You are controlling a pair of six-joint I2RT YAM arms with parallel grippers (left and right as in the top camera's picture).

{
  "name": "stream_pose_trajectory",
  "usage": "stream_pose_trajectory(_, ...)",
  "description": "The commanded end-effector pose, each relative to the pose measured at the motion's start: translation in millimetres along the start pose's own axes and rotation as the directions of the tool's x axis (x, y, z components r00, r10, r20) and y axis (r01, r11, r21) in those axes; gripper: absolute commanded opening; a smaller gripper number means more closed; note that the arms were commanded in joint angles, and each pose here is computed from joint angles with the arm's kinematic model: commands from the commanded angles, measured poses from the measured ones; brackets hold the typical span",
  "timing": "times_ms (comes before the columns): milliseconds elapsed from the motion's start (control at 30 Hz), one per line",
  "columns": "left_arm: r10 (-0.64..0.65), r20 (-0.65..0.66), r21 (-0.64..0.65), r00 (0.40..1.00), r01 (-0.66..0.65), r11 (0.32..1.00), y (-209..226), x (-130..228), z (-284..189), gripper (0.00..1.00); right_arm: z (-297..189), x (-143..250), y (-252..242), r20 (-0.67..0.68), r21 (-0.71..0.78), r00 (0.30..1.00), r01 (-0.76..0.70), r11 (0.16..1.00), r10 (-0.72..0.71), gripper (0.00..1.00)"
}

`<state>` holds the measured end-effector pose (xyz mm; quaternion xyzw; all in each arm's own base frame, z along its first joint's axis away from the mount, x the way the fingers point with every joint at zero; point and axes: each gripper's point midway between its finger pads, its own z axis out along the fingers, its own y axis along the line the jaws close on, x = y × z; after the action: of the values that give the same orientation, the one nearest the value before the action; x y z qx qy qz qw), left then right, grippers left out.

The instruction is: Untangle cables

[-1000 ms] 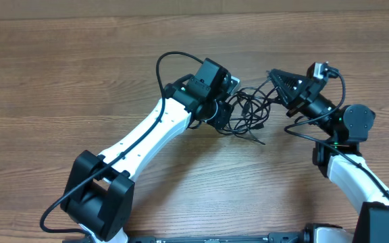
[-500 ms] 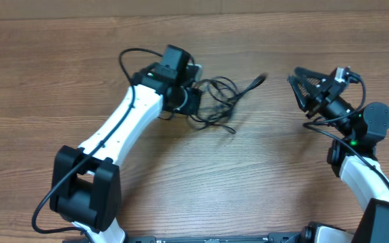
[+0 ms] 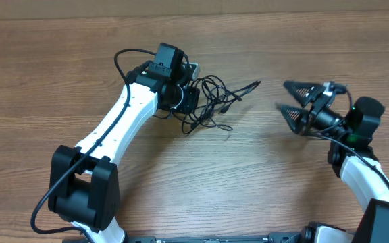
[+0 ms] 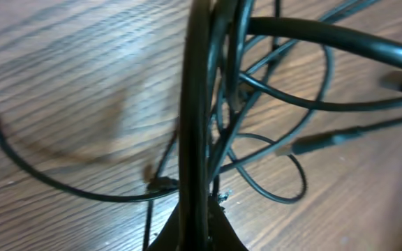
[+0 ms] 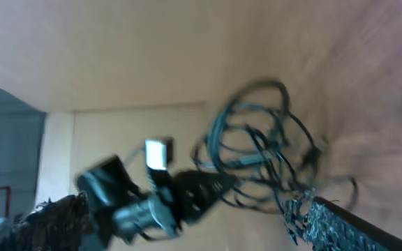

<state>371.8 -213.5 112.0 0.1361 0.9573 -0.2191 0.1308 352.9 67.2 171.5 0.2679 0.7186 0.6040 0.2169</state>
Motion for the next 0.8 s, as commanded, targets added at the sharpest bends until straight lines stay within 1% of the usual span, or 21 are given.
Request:
stream_pose_trajectory(0,0.093,0.054,0.094,0.994,-0.098,0.991,-28.0,-4.8,-24.5,0.04,7.3,24.9,-2.7,-0.103,-0.001,0.984,0.143,0.99,-0.142,1.0)
stream_pose_trajectory(167,0.124,0.138,0.104,0.983,-0.139,0.985,-43.7,-10.4,-59.5,0.04,21.7,48.3,-4.2,-0.179,0.006,0.976,0.131,0.991,-0.127,1.0)
stream_pose_trajectory(233,0.14,0.164,0.142,0.976,-0.163,0.976,-57.0,-9.4,-73.2,0.04,29.3,56.5,-3.0,-0.196,0.014,0.975,0.107,0.994,-0.102,1.0)
stream_pose_trajectory(333,0.156,0.197,0.18,0.968,-0.192,0.965,-71.5,-8.0,-89.0,0.04,39.8,64.1,-0.6,-0.2,0.018,0.973,0.124,0.992,-0.118,1.0)
stream_pose_trajectory(467,0.166,0.199,0.241,0.966,-0.213,0.947,-90.1,-2.3,-95.3,0.04,52.2,73.2,-0.4,-0.196,0.042,0.977,0.098,0.994,-0.088,1.0)
stream_pose_trajectory(567,0.171,0.198,0.25,0.965,-0.219,0.943,-94.5,-1.3,-94.8,0.04,59.6,89.2,0.6,-0.238,0.041,0.967,0.103,0.994,-0.09,1.0)
stream_pose_trajectory(633,0.152,0.2,0.264,0.968,-0.203,0.943,-96.4,-2.5,-96.1,0.04,63.7,98.7,-0.5,-0.262,0.046,0.961,0.108,0.993,-0.092,1.0)
stream_pose_trajectory(767,0.161,0.226,0.37,0.961,-0.237,0.898,-114.5,-4.5,-106.4,0.04,68.6,103.3,-6.1,-0.255,0.077,0.963,0.104,0.992,-0.081,0.99)
